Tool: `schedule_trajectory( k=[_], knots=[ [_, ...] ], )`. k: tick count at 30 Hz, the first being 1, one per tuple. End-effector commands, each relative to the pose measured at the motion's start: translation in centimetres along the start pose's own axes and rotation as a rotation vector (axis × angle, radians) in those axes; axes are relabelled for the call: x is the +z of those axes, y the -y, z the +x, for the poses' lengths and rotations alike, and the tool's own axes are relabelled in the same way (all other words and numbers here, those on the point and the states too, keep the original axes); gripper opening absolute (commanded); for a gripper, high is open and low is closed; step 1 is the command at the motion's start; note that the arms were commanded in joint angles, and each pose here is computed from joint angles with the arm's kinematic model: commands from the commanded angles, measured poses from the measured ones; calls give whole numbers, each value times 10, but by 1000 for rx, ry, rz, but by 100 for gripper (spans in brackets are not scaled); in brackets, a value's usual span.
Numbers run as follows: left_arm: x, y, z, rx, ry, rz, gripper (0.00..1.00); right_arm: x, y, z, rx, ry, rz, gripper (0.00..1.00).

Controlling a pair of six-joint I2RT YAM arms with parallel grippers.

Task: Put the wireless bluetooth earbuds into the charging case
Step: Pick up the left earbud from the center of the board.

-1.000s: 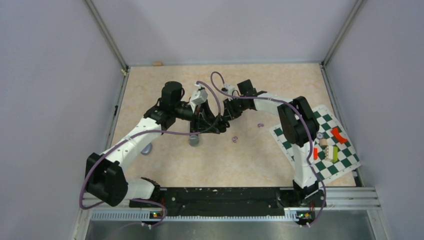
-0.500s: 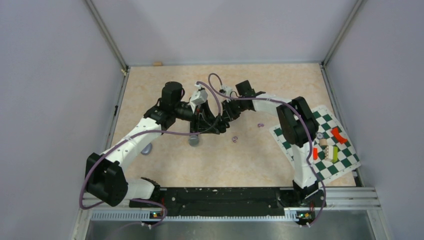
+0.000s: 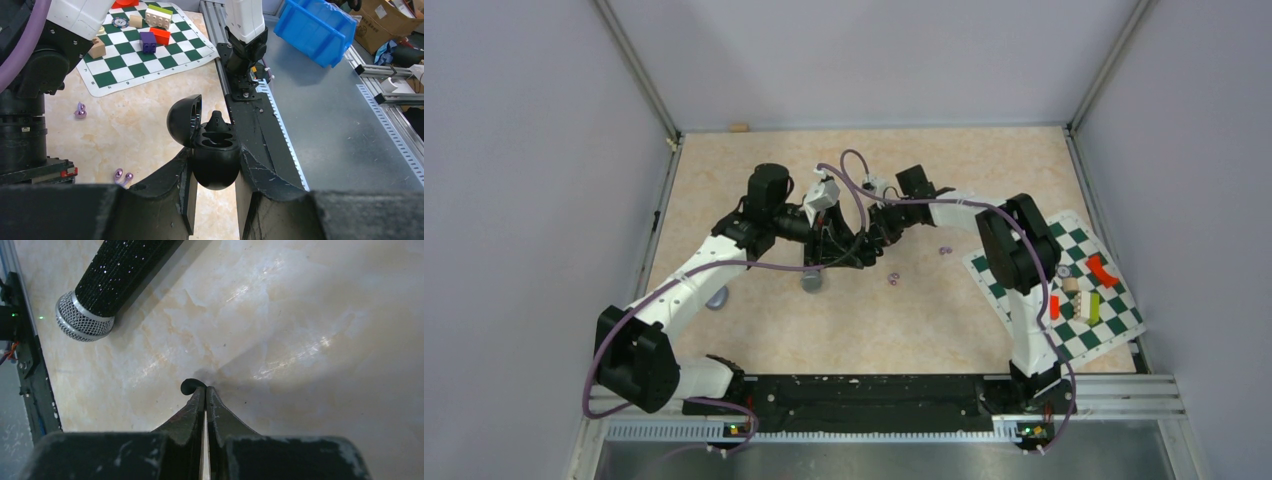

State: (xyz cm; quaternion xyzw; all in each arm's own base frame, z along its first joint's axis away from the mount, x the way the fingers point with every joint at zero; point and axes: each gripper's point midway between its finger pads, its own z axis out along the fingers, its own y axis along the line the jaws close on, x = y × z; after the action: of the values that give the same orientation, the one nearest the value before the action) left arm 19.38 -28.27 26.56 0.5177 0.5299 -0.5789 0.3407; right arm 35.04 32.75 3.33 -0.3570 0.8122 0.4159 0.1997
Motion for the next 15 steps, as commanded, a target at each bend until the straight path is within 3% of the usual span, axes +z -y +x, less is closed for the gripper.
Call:
schedule_trajectory(
  k=[1,7,15],
  knots=[
    [-1,4,-17,86,16,9,3,-15,-29,-28,-53,80,-92,0],
    [-1,3,-16,85,15,7,3,-45,-34,-56,-104,189,-52,0],
    [-1,-13,-17,75,10,-67,1,-118,-43,-105,-276,424,237,0]
  ],
)
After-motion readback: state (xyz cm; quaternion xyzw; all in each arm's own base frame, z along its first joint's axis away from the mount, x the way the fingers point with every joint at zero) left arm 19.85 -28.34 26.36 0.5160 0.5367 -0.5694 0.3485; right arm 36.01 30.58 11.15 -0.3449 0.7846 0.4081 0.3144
